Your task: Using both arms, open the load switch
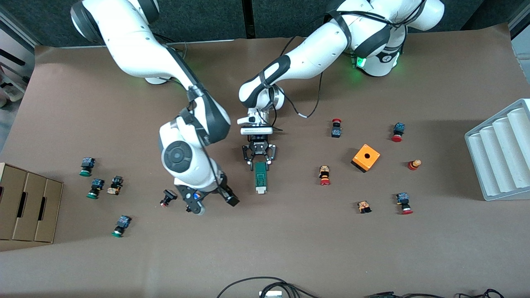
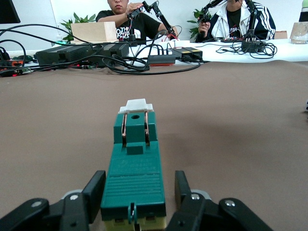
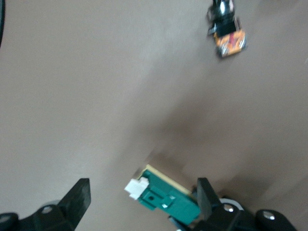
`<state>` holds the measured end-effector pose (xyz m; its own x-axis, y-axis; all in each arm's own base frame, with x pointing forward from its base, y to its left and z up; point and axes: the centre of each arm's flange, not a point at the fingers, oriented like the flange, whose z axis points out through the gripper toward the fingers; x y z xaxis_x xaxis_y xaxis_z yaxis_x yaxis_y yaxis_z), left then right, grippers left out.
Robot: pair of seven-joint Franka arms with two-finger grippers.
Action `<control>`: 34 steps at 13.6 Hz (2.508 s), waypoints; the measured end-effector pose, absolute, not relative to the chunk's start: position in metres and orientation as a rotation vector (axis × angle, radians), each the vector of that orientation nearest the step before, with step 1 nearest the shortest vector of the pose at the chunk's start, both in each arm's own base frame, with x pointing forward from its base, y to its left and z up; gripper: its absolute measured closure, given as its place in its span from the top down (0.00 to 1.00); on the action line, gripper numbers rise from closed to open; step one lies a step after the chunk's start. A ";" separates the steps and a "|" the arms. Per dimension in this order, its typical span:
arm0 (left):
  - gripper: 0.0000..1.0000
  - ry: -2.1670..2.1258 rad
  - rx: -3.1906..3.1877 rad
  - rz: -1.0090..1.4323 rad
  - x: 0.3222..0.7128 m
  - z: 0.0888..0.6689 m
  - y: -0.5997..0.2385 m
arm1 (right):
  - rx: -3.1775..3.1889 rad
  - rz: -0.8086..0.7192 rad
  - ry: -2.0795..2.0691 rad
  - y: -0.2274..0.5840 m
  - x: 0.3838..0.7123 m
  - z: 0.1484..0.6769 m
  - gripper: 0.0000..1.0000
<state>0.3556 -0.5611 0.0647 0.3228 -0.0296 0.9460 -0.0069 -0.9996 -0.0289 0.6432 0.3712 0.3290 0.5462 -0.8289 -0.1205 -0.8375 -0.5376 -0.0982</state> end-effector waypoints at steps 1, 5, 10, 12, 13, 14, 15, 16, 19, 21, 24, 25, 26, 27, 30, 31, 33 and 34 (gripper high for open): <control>0.64 0.036 -2.539 -1.814 0.355 0.063 -0.561 | -2.592 0.083 1.482 0.382 0.641 0.322 0.99; 0.57 0.037 -2.540 -1.811 0.355 0.062 -0.560 | -2.479 0.077 1.637 0.422 0.629 0.289 0.99; 0.57 0.036 -2.538 -1.812 0.355 0.062 -0.560 | -2.354 0.074 1.783 0.442 0.628 0.255 0.98; 0.58 0.035 -2.538 -1.812 0.355 0.062 -0.561 | -2.345 0.095 1.816 0.448 0.622 0.238 0.97; 0.58 0.035 -2.538 -1.813 0.355 0.062 -0.561 | -2.345 0.101 1.823 0.451 0.620 0.233 0.96; 0.58 0.034 -2.538 -1.813 0.356 0.062 -0.561 | -2.345 0.104 1.827 0.452 0.619 0.231 0.96; 0.58 0.034 -2.538 -1.813 0.356 0.062 -0.561 | -2.345 0.107 1.831 0.453 0.619 0.231 0.96; 0.58 0.034 -2.538 -1.814 0.356 0.062 -0.561 | -2.344 0.115 1.839 0.453 0.618 0.229 0.96; 0.58 0.034 -2.538 -1.814 0.356 0.062 -0.561 | -2.329 0.178 1.877 0.452 0.616 0.222 0.95; 0.58 0.033 -2.538 -1.814 0.356 0.062 -0.561 | -2.321 0.208 1.895 0.451 0.615 0.220 0.95; 0.57 0.030 -2.538 -1.816 0.357 0.063 -0.561 | -2.314 0.230 1.910 0.450 0.615 0.220 0.95; 0.57 0.029 -2.537 -1.817 0.357 0.063 -0.562 | -2.312 0.231 1.912 0.449 0.615 0.220 0.95; 0.57 0.027 -2.536 -1.818 0.357 0.064 -0.562 | -2.310 0.231 1.914 0.449 0.616 0.220 0.95; 0.57 0.026 -2.536 -1.819 0.358 0.064 -0.562 | -2.309 0.230 1.915 0.448 0.616 0.220 0.95; 0.57 0.024 -2.535 -1.820 0.358 0.064 -0.562 | -2.298 0.223 1.910 0.448 0.620 0.225 0.93; 0.57 0.024 -2.534 -1.820 0.358 0.064 -0.562 | -2.291 0.219 1.903 0.449 0.622 0.230 0.90; 0.57 0.023 -2.534 -1.821 0.358 0.064 -0.562 | -2.288 0.216 1.900 0.450 0.623 0.231 0.81; 0.57 0.023 -2.534 -1.821 0.358 0.064 -0.562 | -2.288 0.218 1.901 0.450 0.623 0.230 0.69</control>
